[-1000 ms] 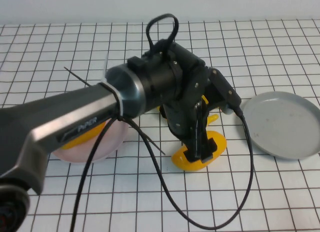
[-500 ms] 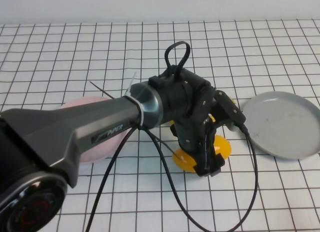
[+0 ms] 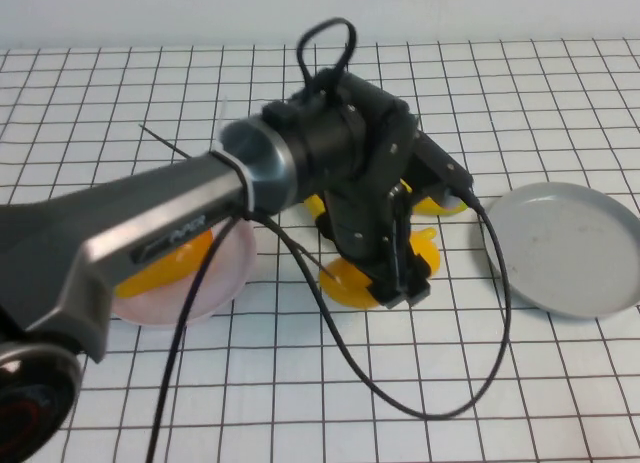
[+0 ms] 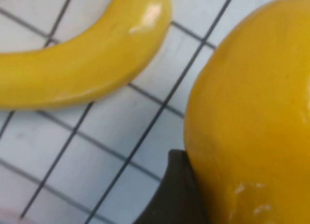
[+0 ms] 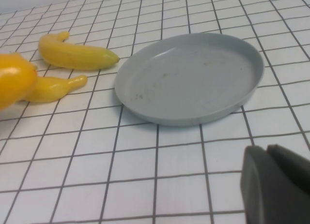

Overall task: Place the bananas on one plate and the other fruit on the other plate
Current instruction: Put one type of fruit in the left plate

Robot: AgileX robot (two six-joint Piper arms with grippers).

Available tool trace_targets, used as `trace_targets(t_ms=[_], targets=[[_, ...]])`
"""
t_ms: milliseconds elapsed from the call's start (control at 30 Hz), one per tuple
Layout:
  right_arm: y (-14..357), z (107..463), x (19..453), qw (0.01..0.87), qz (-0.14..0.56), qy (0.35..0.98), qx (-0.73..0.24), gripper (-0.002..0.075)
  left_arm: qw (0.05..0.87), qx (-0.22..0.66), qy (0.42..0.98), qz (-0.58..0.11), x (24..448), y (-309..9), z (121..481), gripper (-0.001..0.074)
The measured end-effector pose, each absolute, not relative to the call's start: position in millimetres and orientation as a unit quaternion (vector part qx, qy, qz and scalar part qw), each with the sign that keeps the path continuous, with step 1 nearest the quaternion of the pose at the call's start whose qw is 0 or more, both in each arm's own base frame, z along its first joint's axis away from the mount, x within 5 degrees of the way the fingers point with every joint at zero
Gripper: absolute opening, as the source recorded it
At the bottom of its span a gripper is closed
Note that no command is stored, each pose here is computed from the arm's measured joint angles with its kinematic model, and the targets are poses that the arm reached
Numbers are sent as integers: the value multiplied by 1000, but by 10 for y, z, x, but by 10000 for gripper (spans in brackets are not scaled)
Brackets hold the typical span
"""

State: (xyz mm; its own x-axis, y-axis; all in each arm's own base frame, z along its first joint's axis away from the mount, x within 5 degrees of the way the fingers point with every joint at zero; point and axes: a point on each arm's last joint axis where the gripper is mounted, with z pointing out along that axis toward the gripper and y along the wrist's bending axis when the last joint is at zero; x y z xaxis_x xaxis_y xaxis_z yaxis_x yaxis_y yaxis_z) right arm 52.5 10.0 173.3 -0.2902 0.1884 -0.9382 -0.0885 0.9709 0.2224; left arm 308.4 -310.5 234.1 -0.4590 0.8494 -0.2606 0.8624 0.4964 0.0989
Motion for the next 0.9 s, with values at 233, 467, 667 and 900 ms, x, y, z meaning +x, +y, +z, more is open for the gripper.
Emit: trace_targets(t_ms=[233, 467, 667, 900], targets=[[100, 1733, 525, 595, 116, 795, 31, -18, 153, 385, 910, -2, 3412, -2372, 2671, 523], [100, 1733, 525, 595, 116, 795, 31, -18, 129, 325, 937, 12, 3580, -1829, 2380, 523], [100, 1733, 525, 595, 116, 795, 31, -18, 149, 333, 931, 5, 3629, -1730, 2222, 526], [100, 1733, 525, 595, 116, 795, 31, -18, 163, 321, 933, 3, 3697, -1637, 2223, 667]])
